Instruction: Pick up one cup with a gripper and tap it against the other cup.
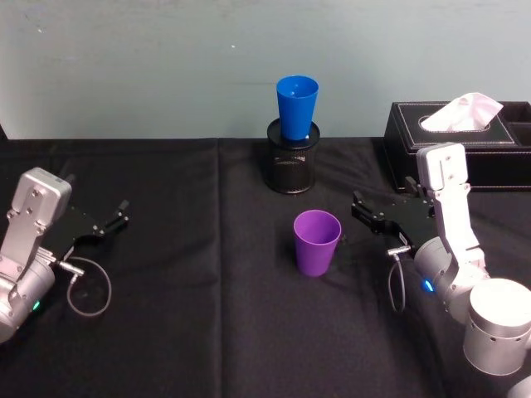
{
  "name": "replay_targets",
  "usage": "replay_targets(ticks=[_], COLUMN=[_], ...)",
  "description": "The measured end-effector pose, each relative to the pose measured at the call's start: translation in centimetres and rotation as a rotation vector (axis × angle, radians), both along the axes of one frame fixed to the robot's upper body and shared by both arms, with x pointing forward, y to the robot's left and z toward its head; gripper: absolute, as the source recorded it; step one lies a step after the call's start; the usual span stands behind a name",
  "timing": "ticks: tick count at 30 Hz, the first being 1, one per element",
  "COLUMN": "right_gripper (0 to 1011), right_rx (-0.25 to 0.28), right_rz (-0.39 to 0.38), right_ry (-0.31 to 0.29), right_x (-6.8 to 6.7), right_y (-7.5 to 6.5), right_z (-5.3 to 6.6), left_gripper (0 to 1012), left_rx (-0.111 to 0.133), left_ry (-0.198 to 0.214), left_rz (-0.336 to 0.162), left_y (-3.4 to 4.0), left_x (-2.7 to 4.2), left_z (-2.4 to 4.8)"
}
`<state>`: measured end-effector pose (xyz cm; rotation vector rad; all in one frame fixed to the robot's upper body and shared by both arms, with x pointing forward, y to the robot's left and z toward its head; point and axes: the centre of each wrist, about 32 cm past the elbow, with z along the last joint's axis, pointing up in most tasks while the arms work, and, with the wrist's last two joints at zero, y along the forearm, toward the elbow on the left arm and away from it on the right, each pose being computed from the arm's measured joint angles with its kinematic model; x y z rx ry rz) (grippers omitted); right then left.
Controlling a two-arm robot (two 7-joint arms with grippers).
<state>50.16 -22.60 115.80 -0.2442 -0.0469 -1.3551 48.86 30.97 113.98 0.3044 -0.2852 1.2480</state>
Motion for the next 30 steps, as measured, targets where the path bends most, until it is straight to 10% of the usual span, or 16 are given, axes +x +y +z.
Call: replay_targets(ticks=[30], right_gripper=[1000], right_rx=[0.000], right_rz=[0.000], right_ry=[0.000], right_x=[0.00], right_y=[0.00], right_z=[0.00], left_gripper=[1000], left_rx=[0.000], left_ry=[0.000], left_rz=[0.000], left_y=[0.00], left_x=[0.00], left_z=[0.00])
